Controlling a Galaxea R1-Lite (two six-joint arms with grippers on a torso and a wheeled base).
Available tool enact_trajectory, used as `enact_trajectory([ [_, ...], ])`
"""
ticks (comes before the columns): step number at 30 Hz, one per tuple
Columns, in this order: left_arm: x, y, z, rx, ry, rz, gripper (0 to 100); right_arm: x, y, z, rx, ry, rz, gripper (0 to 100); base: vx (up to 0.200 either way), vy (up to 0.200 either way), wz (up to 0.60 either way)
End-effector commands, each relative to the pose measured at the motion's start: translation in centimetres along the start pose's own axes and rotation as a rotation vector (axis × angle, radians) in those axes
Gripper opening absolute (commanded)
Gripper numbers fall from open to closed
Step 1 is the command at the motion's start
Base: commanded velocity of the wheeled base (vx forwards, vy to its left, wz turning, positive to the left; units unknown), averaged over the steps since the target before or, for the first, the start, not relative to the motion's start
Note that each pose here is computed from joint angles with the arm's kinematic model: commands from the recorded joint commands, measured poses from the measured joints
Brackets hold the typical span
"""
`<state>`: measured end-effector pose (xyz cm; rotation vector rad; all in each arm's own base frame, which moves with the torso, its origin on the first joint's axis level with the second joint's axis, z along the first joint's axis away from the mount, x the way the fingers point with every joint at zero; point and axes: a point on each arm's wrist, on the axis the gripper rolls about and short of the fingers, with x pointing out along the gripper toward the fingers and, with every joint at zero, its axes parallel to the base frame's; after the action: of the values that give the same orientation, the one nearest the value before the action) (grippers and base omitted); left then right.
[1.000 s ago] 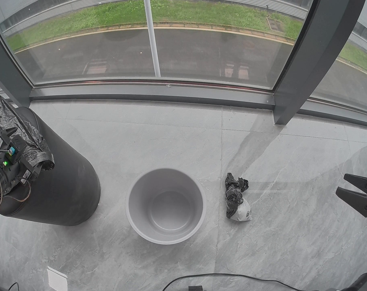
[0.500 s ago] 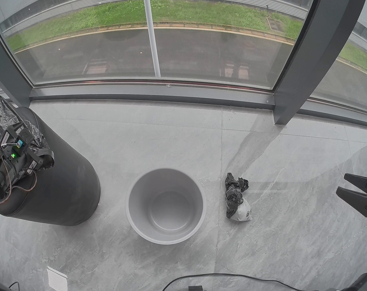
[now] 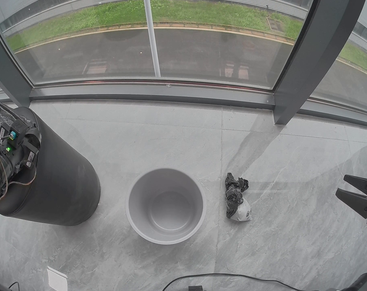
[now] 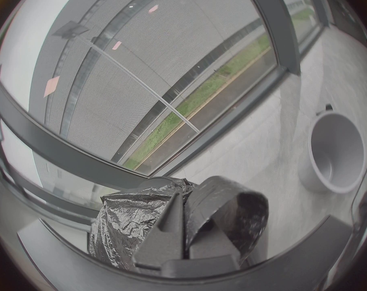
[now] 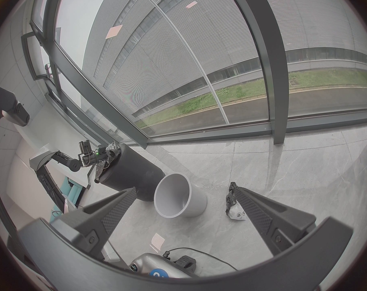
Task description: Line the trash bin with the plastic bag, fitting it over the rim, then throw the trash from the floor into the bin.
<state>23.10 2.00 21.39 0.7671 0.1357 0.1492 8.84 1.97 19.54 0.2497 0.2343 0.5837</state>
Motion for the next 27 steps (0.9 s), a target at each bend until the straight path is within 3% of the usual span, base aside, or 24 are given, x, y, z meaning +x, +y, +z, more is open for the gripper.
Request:
enact_trajectory([
  [1,-0.7,1.4,3.4,-0.285,-0.137,0.027,0,-0.1,0.0,-0.1,-0.007,-0.010,0.004,100,0.000,0.000,0.00],
  [2,-0.7,1.4,3.4,-0.285,-0.137,0.027,0,-0.1,0.0,-0.1,-0.007,-0.010,0.004,100,0.000,0.000,0.00],
  [3,-0.9,2.4,6.1,-0.520,-0.239,0.011,0,-0.1,0.0,-0.1,-0.008,-0.014,0.005,100,0.000,0.000,0.00],
  [4,-1.0,2.6,6.7,-0.561,-0.258,0.008,0,-0.1,0.0,-0.1,-0.009,-0.015,0.005,100,0.000,0.000,0.00],
  [5,-1.8,4.3,9.4,-0.794,-0.353,-0.023,0,-0.2,0.1,-0.1,-0.012,-0.018,0.006,100,0.000,0.000,0.00],
  [6,-1.8,4.3,9.4,-0.794,-0.353,-0.023,0,-0.2,0.1,-0.1,-0.012,-0.018,0.006,100,0.000,0.000,0.00],
  [7,-2.9,5.9,10.9,-0.978,-0.385,-0.055,0,-0.4,0.2,0.0,-0.018,-0.030,0.008,100,0.000,0.000,0.00],
  [8,-4.3,7.0,11.8,-1.138,-0.351,-0.105,0,-0.6,0.4,0.1,-0.024,-0.043,0.011,100,0.000,0.000,0.00],
  [10,-5.3,7.8,12.3,-1.312,-0.251,-0.163,0,-0.8,0.5,0.1,-0.030,-0.052,0.013,100,0.000,0.000,0.00],
  [11,-5.8,7.9,12.6,-1.429,-0.157,-0.206,0,-1.0,0.6,0.1,-0.033,-0.057,0.014,100,0.000,0.000,0.00],
  [12,-5.8,7.9,12.6,-1.429,-0.157,-0.206,0,-1.0,0.6,0.1,-0.033,-0.057,0.014,100,0.000,0.000,0.00],
  [13,-6.2,7.6,13.1,-1.522,-0.064,-0.253,0,-1.1,0.7,0.1,-0.039,-0.065,0.018,100,0.000,0.000,0.00],
  [14,-6.4,7.5,13.4,-1.558,-0.022,-0.275,0,-1.2,0.8,0.1,-0.041,-0.066,0.021,100,0.000,0.000,0.00],
  [18,-6.1,6.9,13.9,-1.611,0.034,-0.310,0,-1.2,0.8,0.1,-0.042,-0.068,0.021,100,0.000,0.000,0.00],
  [19,-6.4,6.2,14.6,-1.640,0.042,-0.370,0,-1.2,0.8,0.0,-0.039,-0.064,0.024,100,0.000,0.000,0.00],
  [24,-7.7,4.8,17.7,-1.646,0.038,-0.555,0,-1.3,1.3,0.1,0.018,-0.061,0.084,100,0.000,0.000,0.00],
  [27,-7.9,3.6,19.1,-1.619,0.071,-0.636,0,-1.1,2.1,0.3,0.056,-0.062,0.189,100,0.000,0.000,0.00],
])
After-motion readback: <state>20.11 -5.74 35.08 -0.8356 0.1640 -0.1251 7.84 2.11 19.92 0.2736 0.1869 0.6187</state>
